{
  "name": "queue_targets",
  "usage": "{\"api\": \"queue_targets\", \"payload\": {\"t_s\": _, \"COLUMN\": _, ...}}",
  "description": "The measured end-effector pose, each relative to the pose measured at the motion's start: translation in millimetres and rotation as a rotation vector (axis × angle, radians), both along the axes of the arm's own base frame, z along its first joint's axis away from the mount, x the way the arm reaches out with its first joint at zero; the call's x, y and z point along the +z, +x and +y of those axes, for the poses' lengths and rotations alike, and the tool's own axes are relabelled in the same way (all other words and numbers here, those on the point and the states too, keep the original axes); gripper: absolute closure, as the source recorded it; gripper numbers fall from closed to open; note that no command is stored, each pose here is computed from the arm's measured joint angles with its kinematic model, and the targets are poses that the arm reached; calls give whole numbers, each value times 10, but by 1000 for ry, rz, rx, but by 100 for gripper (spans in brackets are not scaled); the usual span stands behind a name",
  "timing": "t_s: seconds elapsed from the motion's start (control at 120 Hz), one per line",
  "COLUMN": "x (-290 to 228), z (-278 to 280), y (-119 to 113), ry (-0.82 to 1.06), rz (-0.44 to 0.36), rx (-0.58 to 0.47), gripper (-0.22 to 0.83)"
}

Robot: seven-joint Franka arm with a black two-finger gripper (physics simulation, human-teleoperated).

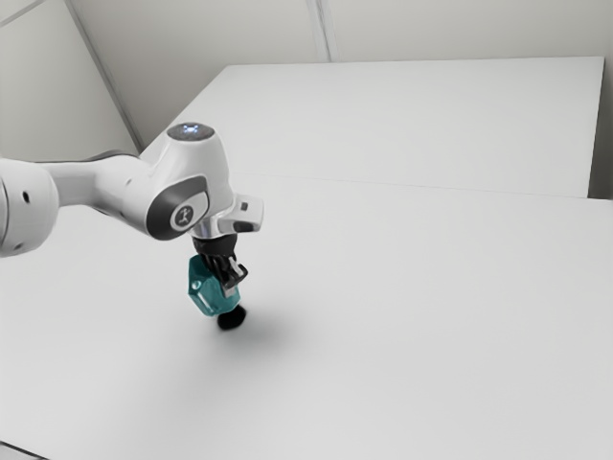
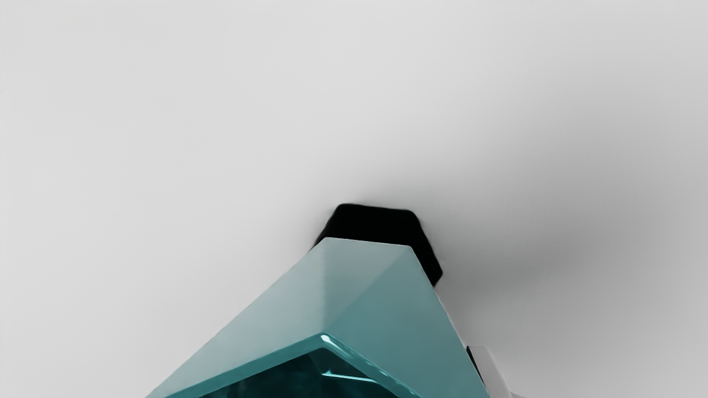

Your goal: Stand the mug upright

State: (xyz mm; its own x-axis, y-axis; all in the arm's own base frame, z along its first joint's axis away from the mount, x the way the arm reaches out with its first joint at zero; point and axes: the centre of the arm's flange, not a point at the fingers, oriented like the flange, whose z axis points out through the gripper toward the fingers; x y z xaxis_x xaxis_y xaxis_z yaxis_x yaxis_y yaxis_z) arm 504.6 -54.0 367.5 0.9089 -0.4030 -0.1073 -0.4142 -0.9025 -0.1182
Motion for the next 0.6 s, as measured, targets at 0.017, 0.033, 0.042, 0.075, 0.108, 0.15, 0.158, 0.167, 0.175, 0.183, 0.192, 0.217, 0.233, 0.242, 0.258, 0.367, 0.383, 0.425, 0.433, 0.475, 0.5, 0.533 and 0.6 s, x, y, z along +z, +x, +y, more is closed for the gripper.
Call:
{"api": "queue_targets", "payload": {"t_s": 0.017, "x": -4, "z": 1, "y": 2, "ry": 1, "rz": -3, "rx": 1, "gripper": 76}}
{"api": "queue_targets", "payload": {"t_s": 0.033, "x": -9, "z": 1, "y": 4, "ry": 2, "rz": -7, "rx": 2, "gripper": 76}}
{"api": "queue_targets", "payload": {"t_s": 0.042, "x": -13, "z": 1, "y": 5, "ry": 2, "rz": -8, "rx": 3, "gripper": 76}}
{"api": "queue_targets", "payload": {"t_s": 0.075, "x": -29, "z": 2, "y": 7, "ry": 3, "rz": -13, "rx": 6, "gripper": 76}}
{"api": "queue_targets", "payload": {"t_s": 0.108, "x": -44, "z": 2, "y": 12, "ry": 4, "rz": -18, "rx": 8, "gripper": 77}}
{"api": "queue_targets", "payload": {"t_s": 0.15, "x": -65, "z": 0, "y": 21, "ry": 4, "rz": -25, "rx": 12, "gripper": 77}}
{"api": "queue_targets", "payload": {"t_s": 0.158, "x": -68, "z": -1, "y": 23, "ry": 4, "rz": -26, "rx": 13, "gripper": 77}}
{"api": "queue_targets", "payload": {"t_s": 0.167, "x": -71, "z": -1, "y": 25, "ry": 4, "rz": -27, "rx": 13, "gripper": 77}}
{"api": "queue_targets", "payload": {"t_s": 0.175, "x": -76, "z": -2, "y": 27, "ry": 4, "rz": -29, "rx": 14, "gripper": 77}}
{"api": "queue_targets", "payload": {"t_s": 0.183, "x": -80, "z": -2, "y": 30, "ry": 4, "rz": -30, "rx": 15, "gripper": 77}}
{"api": "queue_targets", "payload": {"t_s": 0.192, "x": -83, "z": -3, "y": 32, "ry": 4, "rz": -31, "rx": 15, "gripper": 77}}
{"api": "queue_targets", "payload": {"t_s": 0.217, "x": -89, "z": -4, "y": 38, "ry": 3, "rz": -35, "rx": 17, "gripper": 77}}
{"api": "queue_targets", "payload": {"t_s": 0.233, "x": -93, "z": -6, "y": 42, "ry": 3, "rz": -38, "rx": 19, "gripper": 77}}
{"api": "queue_targets", "payload": {"t_s": 0.242, "x": -97, "z": -6, "y": 44, "ry": 3, "rz": -39, "rx": 19, "gripper": 78}}
{"api": "queue_targets", "payload": {"t_s": 0.258, "x": -106, "z": -7, "y": 48, "ry": 3, "rz": -40, "rx": 21, "gripper": 78}}
{"api": "queue_targets", "payload": {"t_s": 0.367, "x": -178, "z": -15, "y": 70, "ry": 2, "rz": -43, "rx": 30, "gripper": 78}}
{"api": "queue_targets", "payload": {"t_s": 0.383, "x": -187, "z": -16, "y": 73, "ry": 2, "rz": -44, "rx": 31, "gripper": 78}}
{"api": "queue_targets", "payload": {"t_s": 0.425, "x": -203, "z": -19, "y": 80, "ry": 1, "rz": -46, "rx": 35, "gripper": 78}}
{"api": "queue_targets", "payload": {"t_s": 0.433, "x": -206, "z": -19, "y": 81, "ry": 1, "rz": -47, "rx": 35, "gripper": 78}}
{"api": "queue_targets", "payload": {"t_s": 0.475, "x": -217, "z": -23, "y": 86, "ry": 1, "rz": -49, "rx": 38, "gripper": 78}}
{"api": "queue_targets", "payload": {"t_s": 0.5, "x": -222, "z": -25, "y": 88, "ry": 1, "rz": -50, "rx": 40, "gripper": 78}}
{"api": "queue_targets", "payload": {"t_s": 0.533, "x": -226, "z": -29, "y": 91, "ry": 0, "rz": -52, "rx": 42, "gripper": 78}}
{"api": "queue_targets", "payload": {"t_s": 0.6, "x": -245, "z": -38, "y": 89, "ry": -2, "rz": -56, "rx": 46, "gripper": 76}}
